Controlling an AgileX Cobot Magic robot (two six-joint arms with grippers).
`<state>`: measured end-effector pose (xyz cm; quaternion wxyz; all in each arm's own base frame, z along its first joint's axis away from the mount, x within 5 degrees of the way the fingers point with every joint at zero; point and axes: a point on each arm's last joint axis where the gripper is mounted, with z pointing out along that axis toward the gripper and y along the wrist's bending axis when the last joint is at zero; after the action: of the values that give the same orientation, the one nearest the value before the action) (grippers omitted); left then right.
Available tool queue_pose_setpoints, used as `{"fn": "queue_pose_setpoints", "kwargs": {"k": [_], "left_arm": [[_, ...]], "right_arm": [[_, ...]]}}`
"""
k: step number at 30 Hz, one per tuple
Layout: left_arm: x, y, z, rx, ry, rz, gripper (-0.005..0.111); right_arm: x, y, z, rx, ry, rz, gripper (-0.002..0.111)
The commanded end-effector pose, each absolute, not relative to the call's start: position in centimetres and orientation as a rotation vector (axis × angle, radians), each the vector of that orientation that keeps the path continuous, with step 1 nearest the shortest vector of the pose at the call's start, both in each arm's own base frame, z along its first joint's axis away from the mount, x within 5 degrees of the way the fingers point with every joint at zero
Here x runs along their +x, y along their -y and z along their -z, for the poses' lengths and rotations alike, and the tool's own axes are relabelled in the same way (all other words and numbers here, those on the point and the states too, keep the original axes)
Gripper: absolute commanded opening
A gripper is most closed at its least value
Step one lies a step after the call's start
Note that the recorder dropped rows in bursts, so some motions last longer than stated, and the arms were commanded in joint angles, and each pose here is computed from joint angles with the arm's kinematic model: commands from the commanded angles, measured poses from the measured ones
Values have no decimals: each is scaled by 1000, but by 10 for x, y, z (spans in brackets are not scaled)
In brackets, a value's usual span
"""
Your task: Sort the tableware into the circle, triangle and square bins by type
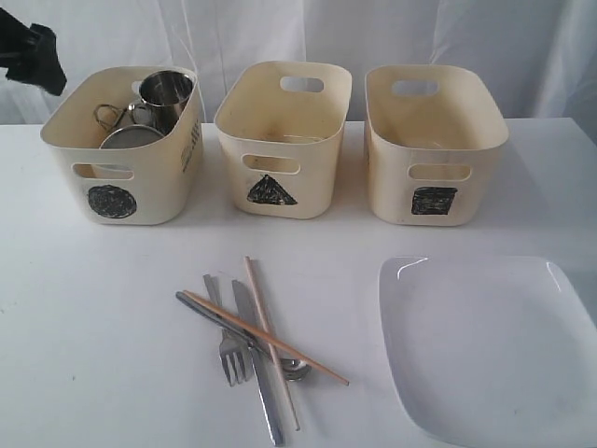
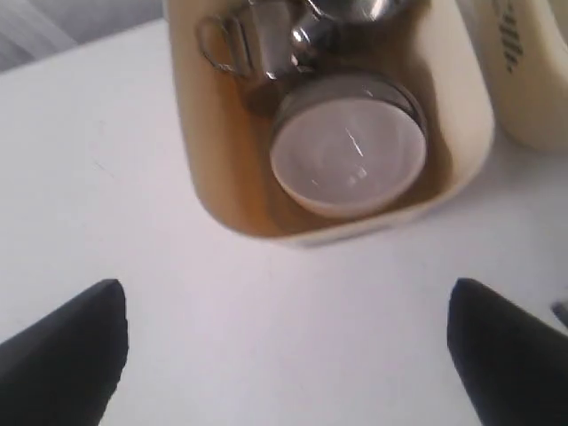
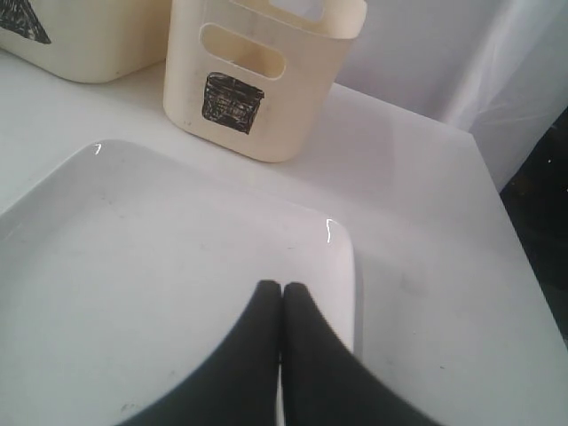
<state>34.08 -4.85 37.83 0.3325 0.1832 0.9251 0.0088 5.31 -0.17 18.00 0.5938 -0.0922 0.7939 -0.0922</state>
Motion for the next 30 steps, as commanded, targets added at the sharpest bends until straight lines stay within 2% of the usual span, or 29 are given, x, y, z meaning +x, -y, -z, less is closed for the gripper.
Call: {"fn": "queue_pose_setpoints", "kwargs": {"k": [1,4,5,11,14,17,22,26,30], "left_arm": [[328,53,-376,576,-2516,-15,74],[320,52,-380,585,-2538,-14,24],[316,51,-386,577,-2512,-15,3],[272,44,-457,264,-2151,74,0],[245,40,-462,229,-2055,87,0],[216,33,-443,244,-1952,35,0],[144,21,-380,231,-1748,19,0],[97,14,-324,188,-1708,55,0],[67,10,-289,118,-1710,113,0]], "right_arm": [[53,1,-182,-210,-1827,204,0],[53,1,-182,-210,-1827,204,0],[53,1,-182,-210,-1827,204,0],[53,1,-182,-210,-1827,204,0],[53,1,-182,-210,-1827,204,0],[53,1,-182,-210,-1827,204,0],[53,1,-182,-210,-1827,204,0],[53,1,-182,-210,-1827,204,0],[53,1,-182,-210,-1827,204,0]]}}
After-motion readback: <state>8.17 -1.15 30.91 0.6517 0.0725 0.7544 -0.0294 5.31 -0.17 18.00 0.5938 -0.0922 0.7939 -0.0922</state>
